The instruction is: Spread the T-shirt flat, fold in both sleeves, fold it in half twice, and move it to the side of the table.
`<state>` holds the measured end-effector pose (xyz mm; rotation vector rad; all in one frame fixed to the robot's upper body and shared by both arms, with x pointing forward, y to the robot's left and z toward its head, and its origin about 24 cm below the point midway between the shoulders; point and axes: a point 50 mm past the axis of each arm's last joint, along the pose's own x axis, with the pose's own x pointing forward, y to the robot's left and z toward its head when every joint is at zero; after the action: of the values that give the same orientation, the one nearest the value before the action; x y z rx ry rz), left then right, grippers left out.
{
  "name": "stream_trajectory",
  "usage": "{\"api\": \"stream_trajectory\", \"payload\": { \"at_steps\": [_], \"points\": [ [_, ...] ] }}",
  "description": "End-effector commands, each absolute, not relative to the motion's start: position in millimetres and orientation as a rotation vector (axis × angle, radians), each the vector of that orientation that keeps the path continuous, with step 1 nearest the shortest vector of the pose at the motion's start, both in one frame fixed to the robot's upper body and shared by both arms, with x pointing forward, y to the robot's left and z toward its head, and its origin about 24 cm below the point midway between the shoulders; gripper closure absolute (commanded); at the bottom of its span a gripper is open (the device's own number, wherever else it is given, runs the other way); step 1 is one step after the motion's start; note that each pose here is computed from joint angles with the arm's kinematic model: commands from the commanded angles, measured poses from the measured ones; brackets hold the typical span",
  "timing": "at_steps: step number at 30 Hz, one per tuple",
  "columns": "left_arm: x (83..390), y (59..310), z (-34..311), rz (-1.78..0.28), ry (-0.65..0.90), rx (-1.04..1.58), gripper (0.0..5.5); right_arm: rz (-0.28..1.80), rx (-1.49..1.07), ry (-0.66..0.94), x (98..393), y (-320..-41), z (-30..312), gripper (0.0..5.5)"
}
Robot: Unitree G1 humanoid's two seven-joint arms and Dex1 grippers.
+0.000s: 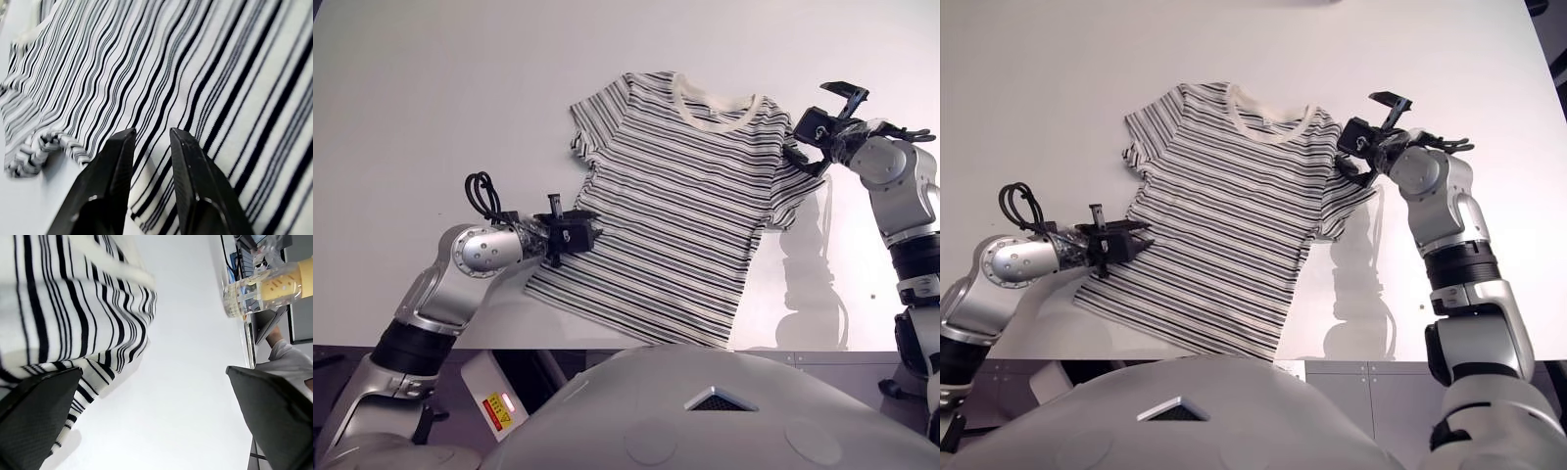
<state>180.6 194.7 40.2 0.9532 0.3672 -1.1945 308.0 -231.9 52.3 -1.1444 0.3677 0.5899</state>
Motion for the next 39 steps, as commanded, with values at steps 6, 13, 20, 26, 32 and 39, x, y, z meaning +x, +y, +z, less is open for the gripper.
{"api": "stream_trajectory", "payload": {
  "at_steps": [6, 13, 20, 26, 32, 39],
  "points": [
    [127, 199, 8, -1.319, 0.632, 0.777, 4.21, 0.586, -1.211, 0.282, 346, -209, 63, 0.02],
    [190, 170, 52, -0.973, 0.354, 0.551, 4.21, 0.690, -1.241, 0.178, 366, -185, 69, 0.02],
    [201, 176, 66, -0.901, 0.299, 0.579, 4.21, 1.095, -0.681, 0.017, 291, -166, 114, 0.02],
    [204, 172, 65, -0.879, 0.278, 0.627, 4.21, 1.318, -0.558, 0.206, 222, -159, 81, 0.02],
    [219, 168, 67, -0.813, 0.259, 0.669, 4.21, 1.367, -0.665, 0.399, 209, -181, 48, 0.02],
    [231, 168, 48, -0.754, 0.327, 0.687, 4.21, 1.384, -0.889, 0.578, 232, -232, 42, 0.02]
  ]
}}
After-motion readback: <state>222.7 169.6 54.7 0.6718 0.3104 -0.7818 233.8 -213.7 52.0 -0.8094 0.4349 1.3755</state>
